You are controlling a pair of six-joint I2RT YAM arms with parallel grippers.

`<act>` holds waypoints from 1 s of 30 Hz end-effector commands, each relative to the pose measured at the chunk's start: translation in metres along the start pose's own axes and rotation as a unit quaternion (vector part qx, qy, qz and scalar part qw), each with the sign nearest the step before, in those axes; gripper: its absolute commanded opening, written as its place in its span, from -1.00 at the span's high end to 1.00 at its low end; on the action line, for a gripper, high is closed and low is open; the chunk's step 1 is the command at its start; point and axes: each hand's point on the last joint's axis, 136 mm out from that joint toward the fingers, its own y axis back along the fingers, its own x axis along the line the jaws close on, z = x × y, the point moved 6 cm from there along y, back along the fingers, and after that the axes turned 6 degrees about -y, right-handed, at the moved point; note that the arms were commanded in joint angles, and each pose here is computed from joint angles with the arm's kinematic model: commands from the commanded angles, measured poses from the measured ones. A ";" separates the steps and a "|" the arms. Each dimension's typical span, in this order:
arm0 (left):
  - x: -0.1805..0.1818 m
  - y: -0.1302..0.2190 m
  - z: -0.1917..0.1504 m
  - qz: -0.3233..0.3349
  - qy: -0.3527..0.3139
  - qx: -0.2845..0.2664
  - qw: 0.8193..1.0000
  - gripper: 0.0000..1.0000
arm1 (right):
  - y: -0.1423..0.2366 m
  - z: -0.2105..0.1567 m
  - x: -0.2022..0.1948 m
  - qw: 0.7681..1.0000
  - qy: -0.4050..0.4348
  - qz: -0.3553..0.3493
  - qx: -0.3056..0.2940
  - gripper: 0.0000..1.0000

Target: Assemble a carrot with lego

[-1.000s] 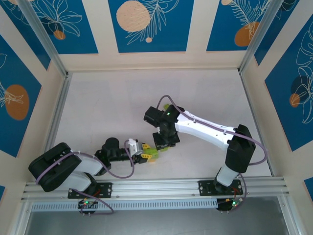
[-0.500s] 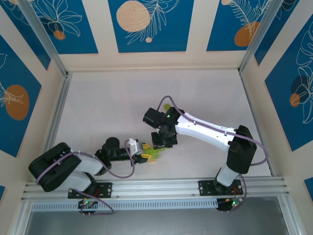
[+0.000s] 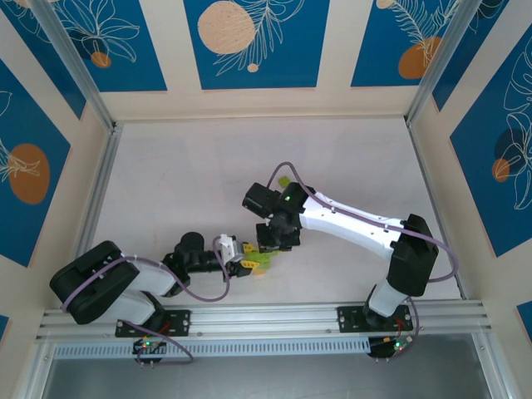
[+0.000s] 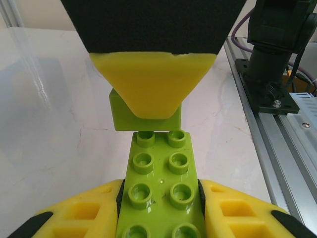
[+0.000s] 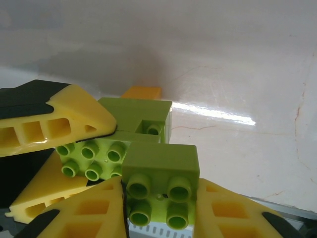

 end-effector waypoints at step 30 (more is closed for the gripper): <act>0.000 -0.004 -0.010 -0.012 -0.001 0.025 1.000 0.50 | -0.032 -0.013 -0.001 0.998 -0.008 -0.051 0.045 0.42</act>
